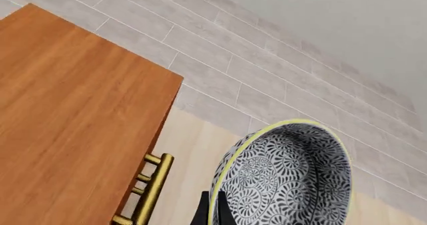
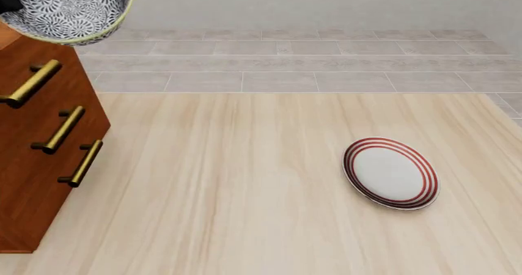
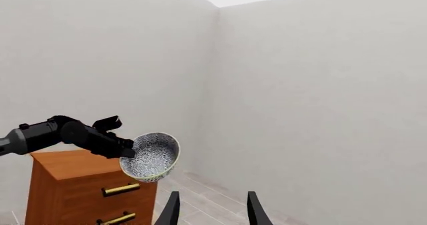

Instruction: Put the bowl on top of the cabinet.

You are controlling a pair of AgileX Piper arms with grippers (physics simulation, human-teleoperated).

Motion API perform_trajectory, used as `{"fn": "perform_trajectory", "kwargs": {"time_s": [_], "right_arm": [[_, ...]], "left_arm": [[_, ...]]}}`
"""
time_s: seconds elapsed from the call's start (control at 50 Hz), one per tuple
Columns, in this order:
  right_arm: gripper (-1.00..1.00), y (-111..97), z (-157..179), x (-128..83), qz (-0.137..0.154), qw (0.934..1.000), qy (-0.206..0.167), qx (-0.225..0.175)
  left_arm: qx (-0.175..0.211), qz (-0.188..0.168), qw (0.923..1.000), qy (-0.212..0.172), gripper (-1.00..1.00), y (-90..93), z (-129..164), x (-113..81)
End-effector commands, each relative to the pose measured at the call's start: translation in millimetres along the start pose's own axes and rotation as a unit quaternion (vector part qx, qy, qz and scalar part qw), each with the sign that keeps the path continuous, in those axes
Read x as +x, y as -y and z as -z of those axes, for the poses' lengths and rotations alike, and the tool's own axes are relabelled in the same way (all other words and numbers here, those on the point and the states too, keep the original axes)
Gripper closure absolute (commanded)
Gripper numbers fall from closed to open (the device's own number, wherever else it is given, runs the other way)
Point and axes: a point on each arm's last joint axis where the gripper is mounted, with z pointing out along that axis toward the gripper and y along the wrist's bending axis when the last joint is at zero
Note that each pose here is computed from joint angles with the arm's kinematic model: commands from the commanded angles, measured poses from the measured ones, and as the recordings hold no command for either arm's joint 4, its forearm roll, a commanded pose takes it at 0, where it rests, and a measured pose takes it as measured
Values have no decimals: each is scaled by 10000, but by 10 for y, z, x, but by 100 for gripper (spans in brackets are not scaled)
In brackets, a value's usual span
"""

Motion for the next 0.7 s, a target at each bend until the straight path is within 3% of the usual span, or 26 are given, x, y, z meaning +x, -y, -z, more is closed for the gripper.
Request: {"fn": "perform_trajectory", "kwargs": {"time_s": [0.02, 0.4, 0.7], "right_arm": [[-100, -8, 3, -5, -5, 10000, 13, -47], [-100, -14, -22, 24, 21, 10000, -1, -48], [-100, -6, 15, -9, 33, 10000, 29, -38]], "left_arm": [[-247, -58, 9990, 366, 100, -155, 230, -131], [-588, 69, 9964, 606, 100, -343, 347, -169], [-1043, 177, 9901, 920, 100, -551, 572, -197]]}}
